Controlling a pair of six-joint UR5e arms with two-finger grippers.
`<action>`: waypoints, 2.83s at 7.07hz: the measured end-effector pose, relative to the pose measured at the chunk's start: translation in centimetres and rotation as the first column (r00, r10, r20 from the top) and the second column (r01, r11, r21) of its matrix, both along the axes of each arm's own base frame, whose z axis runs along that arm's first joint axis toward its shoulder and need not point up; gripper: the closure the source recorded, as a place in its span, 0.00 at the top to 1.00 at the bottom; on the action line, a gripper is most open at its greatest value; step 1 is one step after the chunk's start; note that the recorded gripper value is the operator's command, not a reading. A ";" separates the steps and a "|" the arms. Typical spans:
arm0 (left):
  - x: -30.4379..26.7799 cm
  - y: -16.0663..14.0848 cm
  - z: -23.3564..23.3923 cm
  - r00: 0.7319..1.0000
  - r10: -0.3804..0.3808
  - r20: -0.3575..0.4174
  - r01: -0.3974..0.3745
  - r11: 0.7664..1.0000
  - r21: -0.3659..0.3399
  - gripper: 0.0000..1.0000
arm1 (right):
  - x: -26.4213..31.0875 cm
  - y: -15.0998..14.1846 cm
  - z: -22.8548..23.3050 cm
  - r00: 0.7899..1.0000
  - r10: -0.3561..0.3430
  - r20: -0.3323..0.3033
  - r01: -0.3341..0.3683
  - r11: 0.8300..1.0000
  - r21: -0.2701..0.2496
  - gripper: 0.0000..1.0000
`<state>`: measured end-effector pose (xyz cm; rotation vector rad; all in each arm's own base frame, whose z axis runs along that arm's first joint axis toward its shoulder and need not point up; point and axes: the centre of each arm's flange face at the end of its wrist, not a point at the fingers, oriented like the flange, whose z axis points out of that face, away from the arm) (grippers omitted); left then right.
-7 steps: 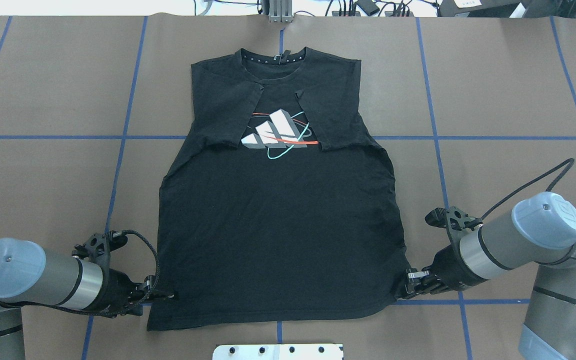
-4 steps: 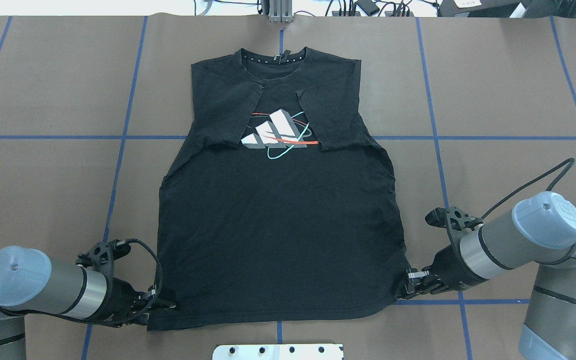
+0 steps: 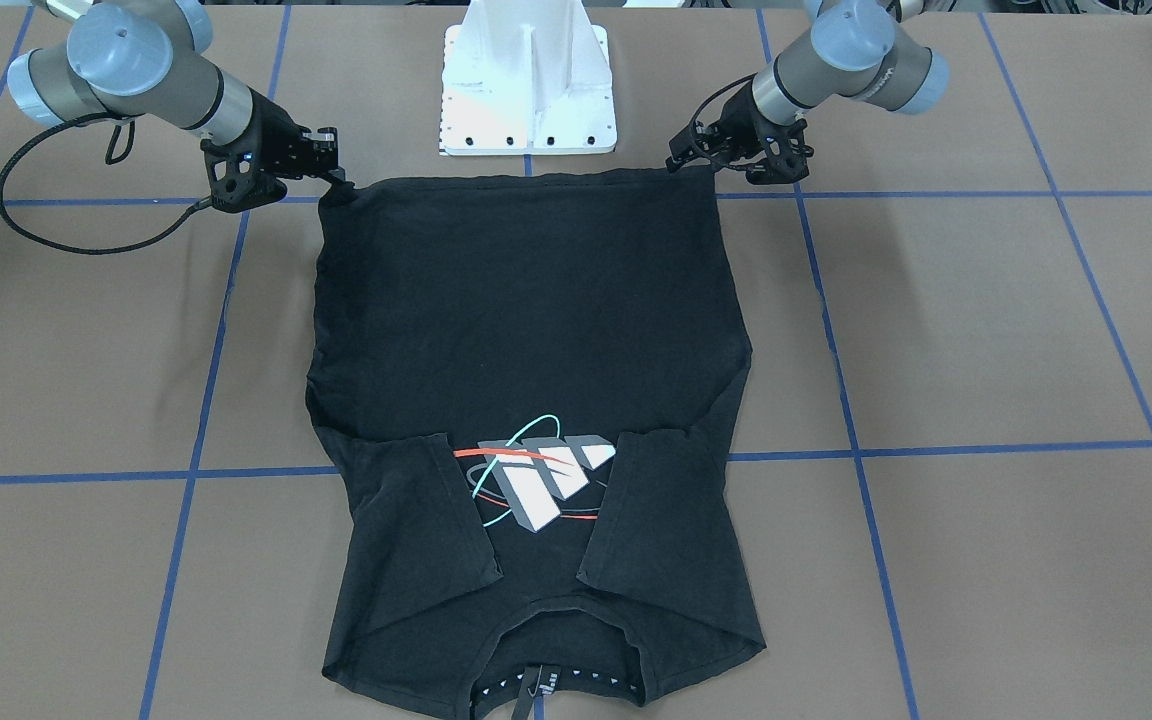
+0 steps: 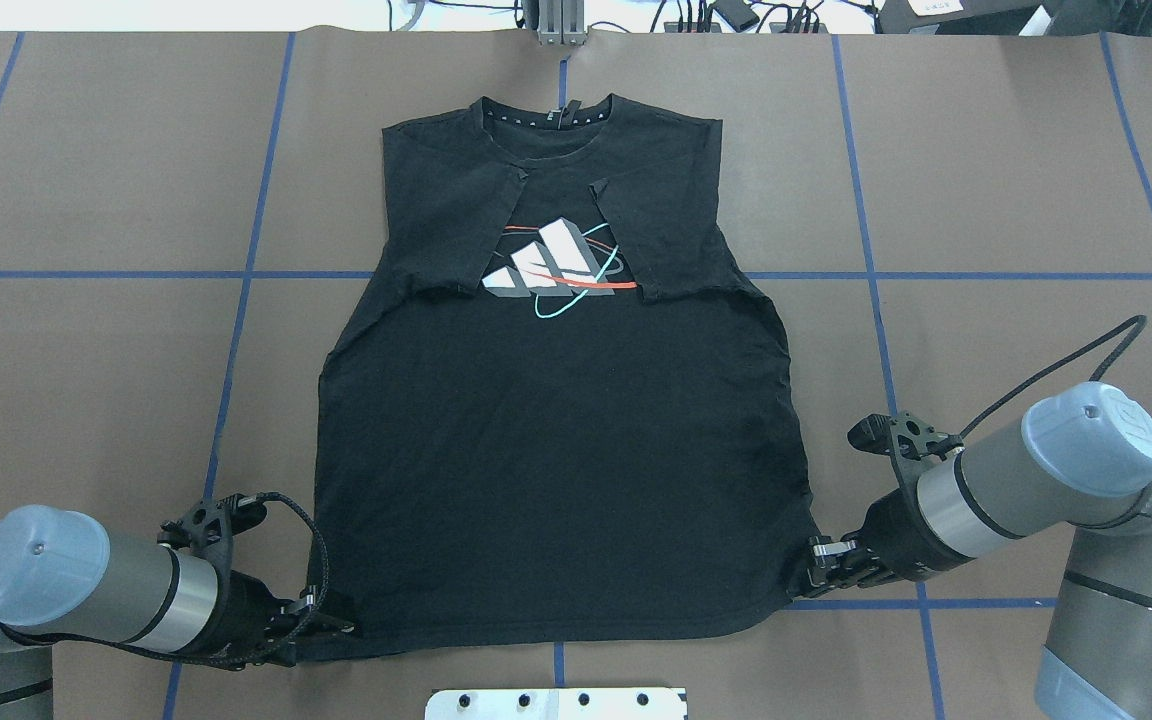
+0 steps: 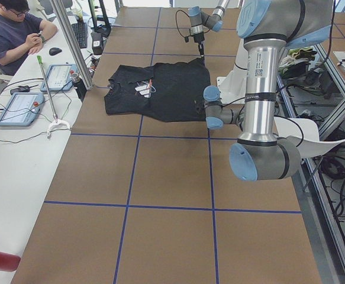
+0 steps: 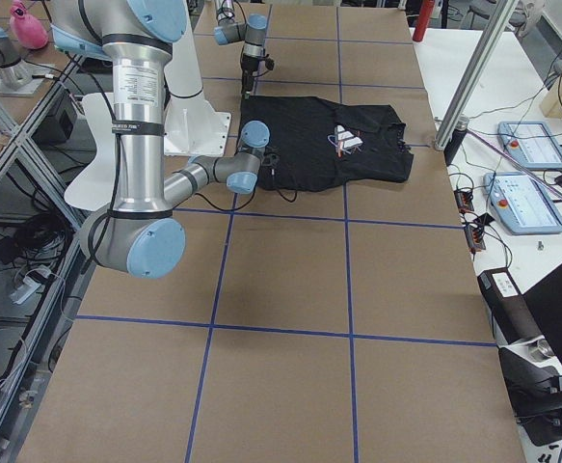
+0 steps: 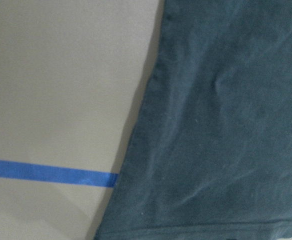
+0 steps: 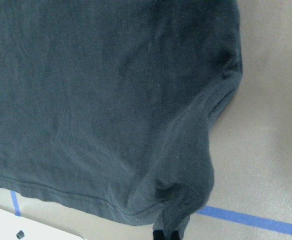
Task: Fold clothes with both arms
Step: 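Grasp the hem corner nearest the left gripper with the left gripper, then lift both hem corners with both grippers and pull them up over the shirt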
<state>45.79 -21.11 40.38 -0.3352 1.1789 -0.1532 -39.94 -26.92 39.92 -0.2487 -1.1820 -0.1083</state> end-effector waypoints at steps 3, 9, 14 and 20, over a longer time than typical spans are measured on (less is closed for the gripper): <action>0.2 0.3 0.4 1.000 0.007 0.013 -0.007 1.000 -0.003 0.88 | 0.0 0.0 0.0 1.000 -0.001 0.001 0.001 1.000 0.000 0.00; 0.4 0.4 0.6 1.000 0.009 0.027 -0.009 1.000 -0.008 0.44 | 0.2 -0.2 -0.1 1.000 -0.001 0.007 0.001 1.000 0.000 0.00; 0.2 0.3 -0.2 1.000 0.005 0.012 -0.005 1.000 -0.005 0.00 | 0.5 -0.3 0.1 1.000 -0.010 0.017 0.010 1.000 -0.005 0.00; -2.8 0.6 -5.3 0.997 -0.018 -0.077 0.014 0.998 -0.054 0.00 | 2.6 1.8 -0.3 0.981 -0.157 0.116 0.161 0.987 -0.028 0.00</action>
